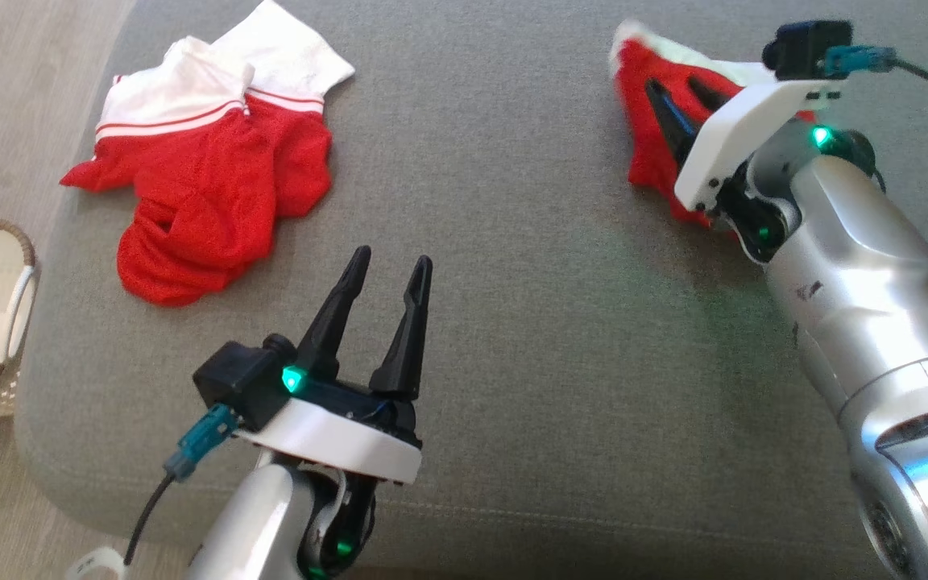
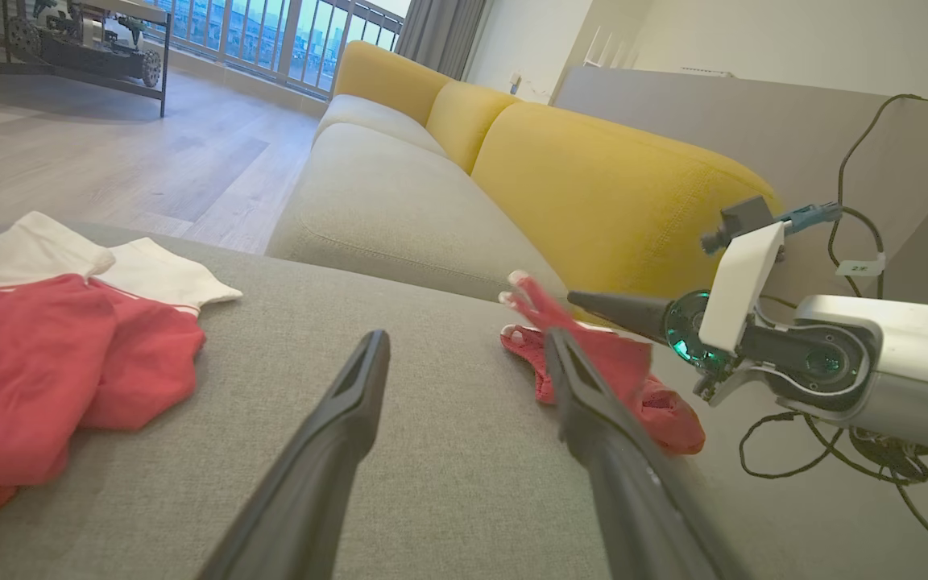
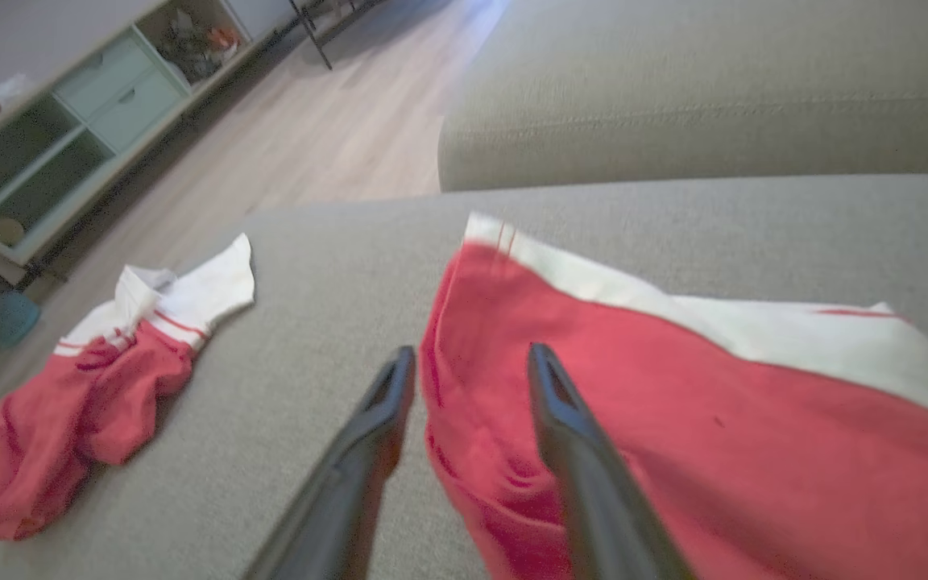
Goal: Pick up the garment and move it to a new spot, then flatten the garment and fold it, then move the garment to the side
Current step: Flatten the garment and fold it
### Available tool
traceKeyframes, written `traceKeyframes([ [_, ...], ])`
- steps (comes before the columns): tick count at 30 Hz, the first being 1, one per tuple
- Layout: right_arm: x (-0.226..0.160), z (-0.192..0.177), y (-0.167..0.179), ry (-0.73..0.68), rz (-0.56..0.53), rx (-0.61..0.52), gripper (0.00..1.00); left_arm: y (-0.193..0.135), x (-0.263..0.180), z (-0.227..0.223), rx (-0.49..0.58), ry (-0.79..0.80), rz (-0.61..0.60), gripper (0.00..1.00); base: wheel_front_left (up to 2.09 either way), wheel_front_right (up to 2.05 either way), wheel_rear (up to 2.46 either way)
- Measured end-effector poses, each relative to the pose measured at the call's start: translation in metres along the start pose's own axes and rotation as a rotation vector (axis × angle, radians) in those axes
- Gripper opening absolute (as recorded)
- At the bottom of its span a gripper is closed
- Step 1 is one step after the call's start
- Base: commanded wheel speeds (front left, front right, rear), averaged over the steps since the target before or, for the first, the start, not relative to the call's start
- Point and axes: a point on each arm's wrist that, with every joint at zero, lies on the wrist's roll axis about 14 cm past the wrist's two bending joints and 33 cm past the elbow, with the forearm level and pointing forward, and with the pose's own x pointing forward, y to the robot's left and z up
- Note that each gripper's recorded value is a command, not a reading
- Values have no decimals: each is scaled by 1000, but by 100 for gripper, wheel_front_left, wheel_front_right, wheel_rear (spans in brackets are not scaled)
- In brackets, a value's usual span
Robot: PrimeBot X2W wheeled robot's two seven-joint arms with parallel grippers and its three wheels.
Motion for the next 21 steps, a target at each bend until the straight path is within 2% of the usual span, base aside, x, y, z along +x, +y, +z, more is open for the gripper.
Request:
traceKeyframes([
  [4, -8, 34, 2, -158, 6, 17, 100, 1, 1, 5, 4, -18, 15, 100, 0, 0, 0],
  [7, -20, 53, -11, -259, -26, -3, 100, 11, -3, 11, 21, -35, 67, 100, 0, 0, 0],
  [9, -32, 67, -31, -311, -70, -52, 100, 17, -6, 13, 39, -41, 101, 100, 0, 0, 0],
  [10, -48, 77, -60, -352, -133, -83, 100, 21, -8, 15, 56, -47, 126, 100, 0, 0, 0],
  [14, -81, 64, -105, -380, -233, -73, 100, 25, -11, 20, 90, -62, 158, 100, 0, 0, 0],
  [21, -134, 46, -116, -498, -275, -105, 100, 27, -16, 29, 150, -88, 178, 100, 0, 0, 0],
])
